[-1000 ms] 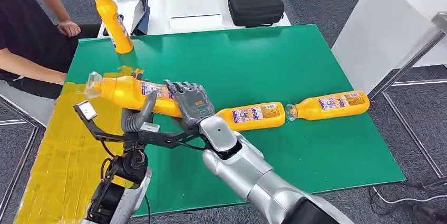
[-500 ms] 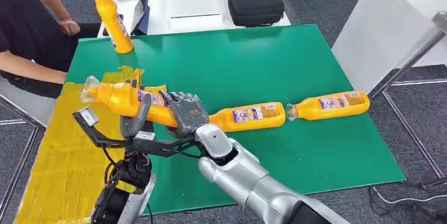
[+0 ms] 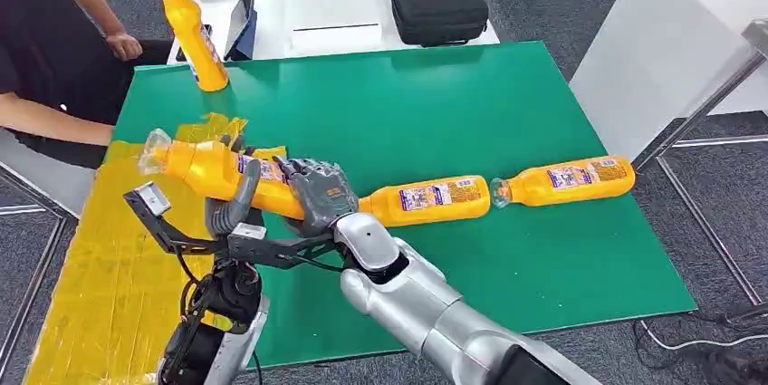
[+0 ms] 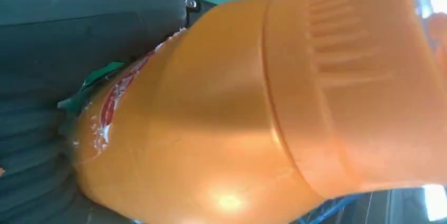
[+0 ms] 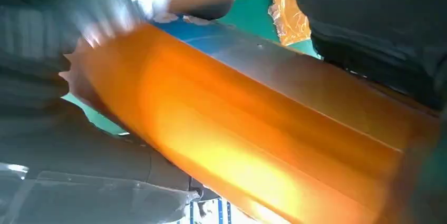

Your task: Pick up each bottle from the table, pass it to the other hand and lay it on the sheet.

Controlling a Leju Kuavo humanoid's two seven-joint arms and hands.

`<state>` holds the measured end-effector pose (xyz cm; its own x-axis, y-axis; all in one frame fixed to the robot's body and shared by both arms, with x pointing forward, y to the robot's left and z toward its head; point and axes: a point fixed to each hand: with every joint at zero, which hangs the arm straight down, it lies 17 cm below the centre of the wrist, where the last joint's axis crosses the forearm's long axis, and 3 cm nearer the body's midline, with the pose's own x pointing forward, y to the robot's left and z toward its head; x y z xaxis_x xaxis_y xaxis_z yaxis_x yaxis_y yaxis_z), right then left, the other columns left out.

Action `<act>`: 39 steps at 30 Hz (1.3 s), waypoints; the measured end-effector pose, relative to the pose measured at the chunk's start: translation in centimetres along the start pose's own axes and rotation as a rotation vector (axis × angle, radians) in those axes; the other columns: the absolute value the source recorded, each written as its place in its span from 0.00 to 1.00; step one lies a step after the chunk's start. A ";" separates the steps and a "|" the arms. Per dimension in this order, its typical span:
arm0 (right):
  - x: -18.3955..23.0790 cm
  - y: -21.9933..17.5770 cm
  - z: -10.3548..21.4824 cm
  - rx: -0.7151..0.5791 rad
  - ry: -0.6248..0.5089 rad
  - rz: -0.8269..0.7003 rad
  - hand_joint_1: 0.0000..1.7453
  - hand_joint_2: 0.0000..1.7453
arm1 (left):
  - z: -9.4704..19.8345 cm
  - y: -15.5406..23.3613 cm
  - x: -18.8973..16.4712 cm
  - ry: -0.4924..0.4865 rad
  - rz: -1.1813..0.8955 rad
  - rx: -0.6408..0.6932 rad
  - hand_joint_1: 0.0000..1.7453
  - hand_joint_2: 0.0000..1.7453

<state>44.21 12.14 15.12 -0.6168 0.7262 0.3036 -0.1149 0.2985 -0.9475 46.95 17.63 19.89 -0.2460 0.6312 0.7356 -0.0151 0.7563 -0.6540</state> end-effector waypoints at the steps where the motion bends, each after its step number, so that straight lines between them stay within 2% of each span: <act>1: 0.0 0.0 0.0 0.001 0.001 0.000 1.00 1.00 | 0.0 0.0 0.0 -0.002 0.000 0.002 1.00 1.00; 8: 0.6 -0.5 -0.3 -0.008 -0.004 0.023 1.00 1.00 | 0.1 0.5 1.2 -0.033 0.008 0.017 1.00 1.00; 9: 0.7 -0.6 -0.4 -0.010 -0.007 0.025 0.87 1.00 | 0.0 0.4 1.4 -0.039 0.010 0.017 1.00 1.00; 10: 0.8 -0.8 -0.5 -0.012 -0.011 0.026 0.00 1.00 | 0.0 0.4 1.6 -0.044 0.012 0.016 1.00 1.00; 11: 0.8 -0.9 -0.5 -0.012 -0.012 0.024 0.00 0.00 | -0.1 0.3 1.8 -0.048 0.013 0.016 1.00 1.00; 14: 1.0 -1.1 -0.7 -0.007 -0.015 0.010 0.00 0.00 | -0.1 0.4 2.8 -0.090 -0.018 0.017 1.00 1.00; 16: 1.0 -1.6 -1.0 -0.017 -0.028 0.017 0.00 0.00 | -0.1 0.5 4.2 -0.161 -0.093 0.024 1.00 1.00; 21: -0.6 -2.6 -0.6 -0.089 -0.047 0.082 0.00 0.00 | 0.0 1.1 11.0 -0.464 -0.392 0.064 1.00 1.00; 24: -3.1 -2.9 0.7 -0.123 -0.017 0.083 0.00 0.00 | 1.0 1.6 15.0 -0.683 -0.709 0.115 1.00 1.00; 26: -5.2 -4.5 1.6 -0.157 0.006 0.022 0.00 0.00 | 1.9 0.3 16.3 -0.834 -0.994 0.078 1.00 1.00; 28: -7.5 -6.1 2.5 -0.186 0.035 -0.022 0.00 0.00 | 1.9 0.3 16.4 -0.905 -1.182 0.055 1.00 1.00; 32: -11.4 -10.1 4.3 -0.277 0.084 -0.060 0.00 0.00 | 1.1 2.5 15.8 -0.906 -1.433 0.070 1.00 1.00; 34: -13.2 -11.3 5.4 -0.304 0.101 -0.068 0.00 0.00 | 0.2 3.3 14.0 -0.871 -1.610 0.032 1.00 1.00; 37: -16.5 -12.9 7.9 -0.343 0.129 -0.072 0.00 0.00 | -1.6 6.3 9.0 -0.701 -1.868 -0.037 1.00 1.00; 39: -19.0 -13.7 9.9 -0.357 0.159 -0.060 0.00 0.00 | -2.1 8.8 6.1 -0.578 -1.951 -0.060 1.00 1.00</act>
<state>49.80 -11.91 21.29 -0.4861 0.7793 0.3955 0.1484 0.5196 -0.8415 47.37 28.45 18.99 -0.1625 -0.9717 0.1717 -0.5651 0.2343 0.7911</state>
